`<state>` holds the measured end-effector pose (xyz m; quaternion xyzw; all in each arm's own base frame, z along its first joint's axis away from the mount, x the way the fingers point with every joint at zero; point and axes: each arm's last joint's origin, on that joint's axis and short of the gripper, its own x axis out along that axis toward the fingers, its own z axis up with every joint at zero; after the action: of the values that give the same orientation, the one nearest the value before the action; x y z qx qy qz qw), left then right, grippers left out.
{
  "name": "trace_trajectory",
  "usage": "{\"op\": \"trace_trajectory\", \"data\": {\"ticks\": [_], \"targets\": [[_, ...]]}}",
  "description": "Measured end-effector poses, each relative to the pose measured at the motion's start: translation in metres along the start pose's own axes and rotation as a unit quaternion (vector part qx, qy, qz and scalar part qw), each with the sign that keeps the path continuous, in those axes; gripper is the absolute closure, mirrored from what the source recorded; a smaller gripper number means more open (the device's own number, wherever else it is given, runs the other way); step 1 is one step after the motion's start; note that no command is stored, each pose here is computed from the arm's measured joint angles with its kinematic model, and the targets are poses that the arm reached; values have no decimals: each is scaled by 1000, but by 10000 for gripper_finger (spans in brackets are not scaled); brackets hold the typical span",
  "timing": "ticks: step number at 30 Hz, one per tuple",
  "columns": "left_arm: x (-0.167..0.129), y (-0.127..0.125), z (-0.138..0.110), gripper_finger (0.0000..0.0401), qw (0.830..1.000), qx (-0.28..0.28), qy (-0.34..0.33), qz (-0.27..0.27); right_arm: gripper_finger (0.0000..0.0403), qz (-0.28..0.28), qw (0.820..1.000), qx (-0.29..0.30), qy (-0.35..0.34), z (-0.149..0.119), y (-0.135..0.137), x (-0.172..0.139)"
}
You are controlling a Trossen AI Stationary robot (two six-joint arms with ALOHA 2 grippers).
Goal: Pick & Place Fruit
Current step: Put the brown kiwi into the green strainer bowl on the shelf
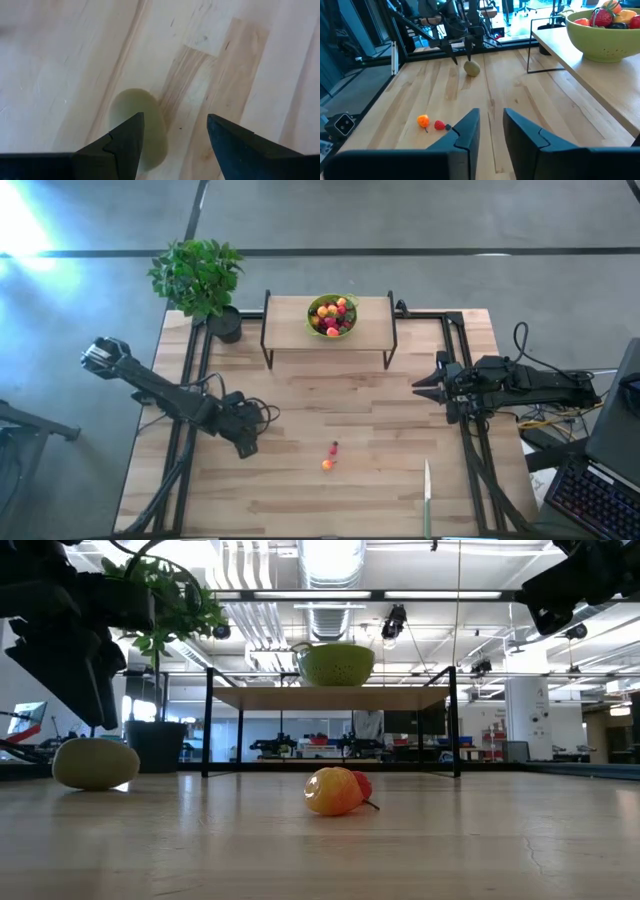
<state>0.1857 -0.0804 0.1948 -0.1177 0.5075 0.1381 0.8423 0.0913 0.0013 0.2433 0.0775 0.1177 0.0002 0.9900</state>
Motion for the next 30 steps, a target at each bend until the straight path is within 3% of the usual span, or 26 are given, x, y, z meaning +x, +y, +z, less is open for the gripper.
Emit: {"op": "trace_trajectory", "data": {"ticks": [6,14,21,24,30], "targets": [[-6,6,-3,178,999,-2,26,31,302,0,1000,0,0,0,0,0],[-8,5,0,178,999,-13,12,40,281,0,1000,0,0,0,0,0],[-23,-3,17,178,1000,3,-19,18,260,0,1000,0,0,0,0,0],[-30,-4,24,178,998,9,-55,44,252,0,1000,0,0,0,0,0],[-32,-3,26,178,996,-29,-68,58,237,0,1000,0,0,0,0,0]]}}
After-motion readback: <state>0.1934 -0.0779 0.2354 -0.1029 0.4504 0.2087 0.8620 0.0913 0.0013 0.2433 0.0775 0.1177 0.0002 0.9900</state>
